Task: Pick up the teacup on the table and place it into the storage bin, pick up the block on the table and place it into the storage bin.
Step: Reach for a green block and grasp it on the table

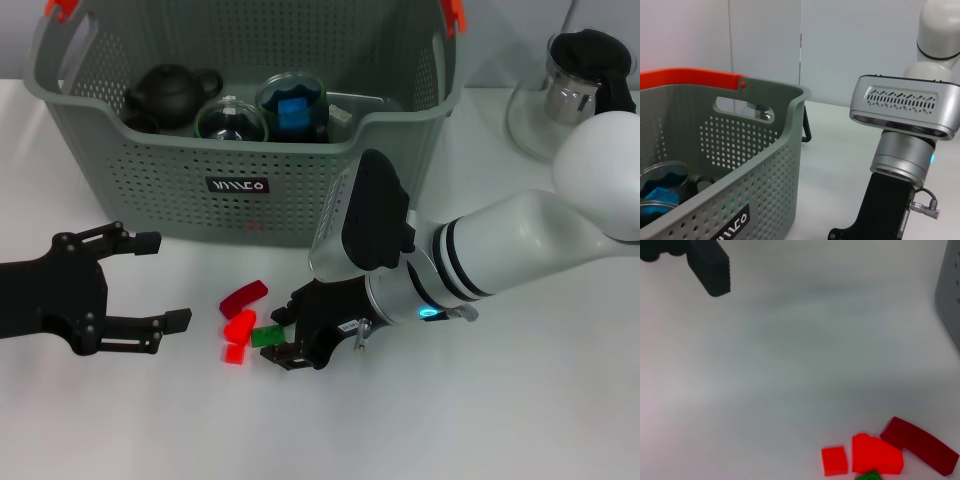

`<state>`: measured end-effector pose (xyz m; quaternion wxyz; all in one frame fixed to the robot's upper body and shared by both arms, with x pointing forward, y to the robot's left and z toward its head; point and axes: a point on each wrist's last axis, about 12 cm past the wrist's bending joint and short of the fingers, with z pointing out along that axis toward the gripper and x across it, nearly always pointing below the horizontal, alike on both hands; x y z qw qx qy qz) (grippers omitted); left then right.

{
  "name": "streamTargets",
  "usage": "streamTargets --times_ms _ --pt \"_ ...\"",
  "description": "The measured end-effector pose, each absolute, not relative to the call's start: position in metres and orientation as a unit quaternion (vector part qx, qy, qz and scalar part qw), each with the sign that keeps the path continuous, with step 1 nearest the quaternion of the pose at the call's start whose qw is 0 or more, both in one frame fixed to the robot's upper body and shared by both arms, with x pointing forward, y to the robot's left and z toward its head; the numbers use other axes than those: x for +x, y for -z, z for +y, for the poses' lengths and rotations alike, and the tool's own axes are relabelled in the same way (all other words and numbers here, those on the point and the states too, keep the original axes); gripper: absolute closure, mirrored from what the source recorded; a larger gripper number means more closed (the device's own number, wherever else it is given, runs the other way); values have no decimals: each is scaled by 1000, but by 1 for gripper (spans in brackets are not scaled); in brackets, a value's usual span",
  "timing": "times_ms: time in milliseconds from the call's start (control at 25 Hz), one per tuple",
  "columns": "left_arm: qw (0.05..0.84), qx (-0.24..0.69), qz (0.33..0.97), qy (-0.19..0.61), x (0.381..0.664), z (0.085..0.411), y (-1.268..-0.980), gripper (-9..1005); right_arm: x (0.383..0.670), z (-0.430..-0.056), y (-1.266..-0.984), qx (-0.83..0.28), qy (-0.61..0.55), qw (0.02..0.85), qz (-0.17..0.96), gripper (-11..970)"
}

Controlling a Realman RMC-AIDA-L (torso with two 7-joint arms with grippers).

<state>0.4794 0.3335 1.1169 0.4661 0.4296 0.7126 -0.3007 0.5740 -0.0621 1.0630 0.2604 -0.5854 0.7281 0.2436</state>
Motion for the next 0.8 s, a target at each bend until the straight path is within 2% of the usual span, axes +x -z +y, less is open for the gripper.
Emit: streamTargets --times_ms 480,680,800 --pt "467 431 712 299 480 334 -1117 30 575 -62 -1063 -581 -242 262 731 529" --pt "467 430 712 301 479 333 -1116 30 575 -63 -1062 -581 -242 262 732 650" --pt "467 429 712 301 479 334 -1115 30 575 -62 -1063 -583 -241 263 730 661"
